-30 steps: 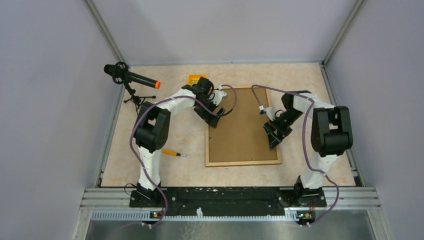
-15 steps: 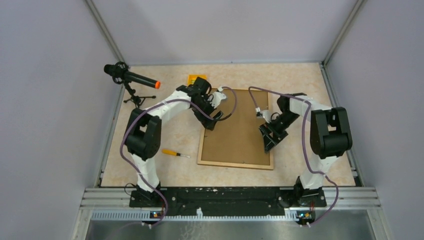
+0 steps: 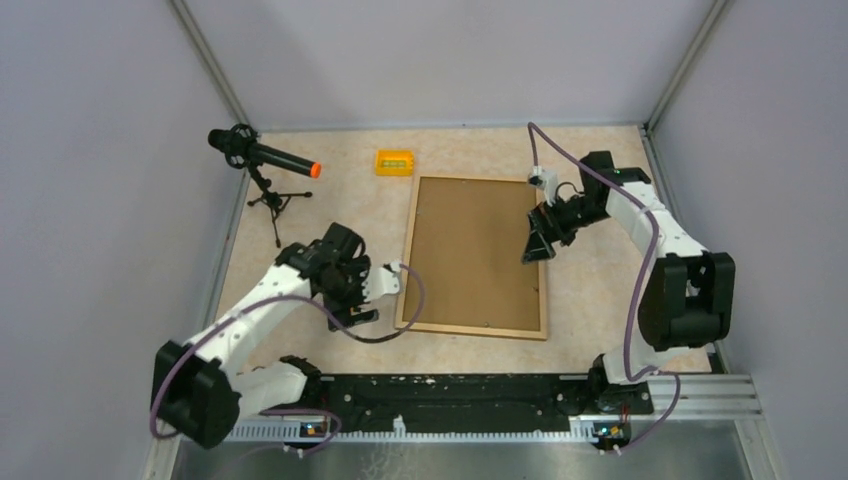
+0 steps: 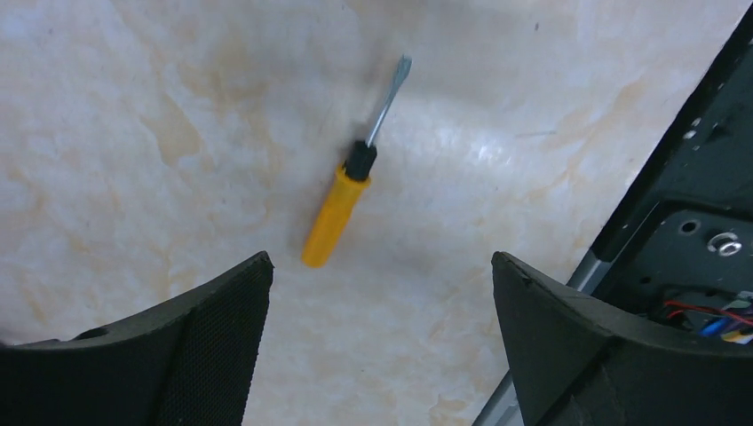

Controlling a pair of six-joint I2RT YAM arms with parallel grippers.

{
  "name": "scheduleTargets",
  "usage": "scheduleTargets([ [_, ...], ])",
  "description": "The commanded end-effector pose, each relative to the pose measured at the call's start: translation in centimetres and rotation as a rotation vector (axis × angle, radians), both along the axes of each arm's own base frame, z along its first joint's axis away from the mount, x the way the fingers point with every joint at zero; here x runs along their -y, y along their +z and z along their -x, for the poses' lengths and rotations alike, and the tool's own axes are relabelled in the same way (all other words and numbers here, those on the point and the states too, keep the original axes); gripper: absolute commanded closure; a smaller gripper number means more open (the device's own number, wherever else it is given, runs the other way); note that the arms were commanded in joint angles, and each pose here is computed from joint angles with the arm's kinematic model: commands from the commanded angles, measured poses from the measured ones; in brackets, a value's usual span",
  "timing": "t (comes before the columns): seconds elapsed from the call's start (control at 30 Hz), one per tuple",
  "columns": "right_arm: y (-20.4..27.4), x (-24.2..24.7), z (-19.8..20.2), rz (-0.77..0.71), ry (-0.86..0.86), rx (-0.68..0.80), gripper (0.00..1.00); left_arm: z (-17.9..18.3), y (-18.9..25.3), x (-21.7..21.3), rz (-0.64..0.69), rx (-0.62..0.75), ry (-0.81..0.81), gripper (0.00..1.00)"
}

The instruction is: Take the photo out of the frame

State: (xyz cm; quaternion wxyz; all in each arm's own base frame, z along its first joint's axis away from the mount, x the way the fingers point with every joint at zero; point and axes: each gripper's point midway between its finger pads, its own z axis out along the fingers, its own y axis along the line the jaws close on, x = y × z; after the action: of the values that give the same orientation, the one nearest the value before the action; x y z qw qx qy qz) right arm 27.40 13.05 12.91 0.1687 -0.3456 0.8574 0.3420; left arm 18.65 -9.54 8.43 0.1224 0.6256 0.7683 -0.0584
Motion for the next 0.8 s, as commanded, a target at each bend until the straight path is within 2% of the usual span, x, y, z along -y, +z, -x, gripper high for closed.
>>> scheduleTargets([
  [0.0, 5.1, -2.7, -0.1, -0.122, 0.060, 0.159, 0.01, -0.8, 1.0, -1.7, 0.054, 0.203, -0.083, 0.05],
  [0.13, 6.6, -4.2, 0.5, -0.163, 0.091, 0.170, 0.01, -0.8, -0.7, -2.9, 0.037, 0.228, -0.137, 0.09],
  [0.43, 7.9, -5.2, 0.7, -0.213, 0.113, 0.173, 0.01, -2.6, -3.7, -4.4, 0.047, 0.167, -0.174, 0.22],
  [0.77, 7.3, -6.5, 0.5, -0.240, 0.121, 0.127, 0.02, -3.4, -7.9, -5.0, 0.037, 0.192, -0.200, 0.49],
])
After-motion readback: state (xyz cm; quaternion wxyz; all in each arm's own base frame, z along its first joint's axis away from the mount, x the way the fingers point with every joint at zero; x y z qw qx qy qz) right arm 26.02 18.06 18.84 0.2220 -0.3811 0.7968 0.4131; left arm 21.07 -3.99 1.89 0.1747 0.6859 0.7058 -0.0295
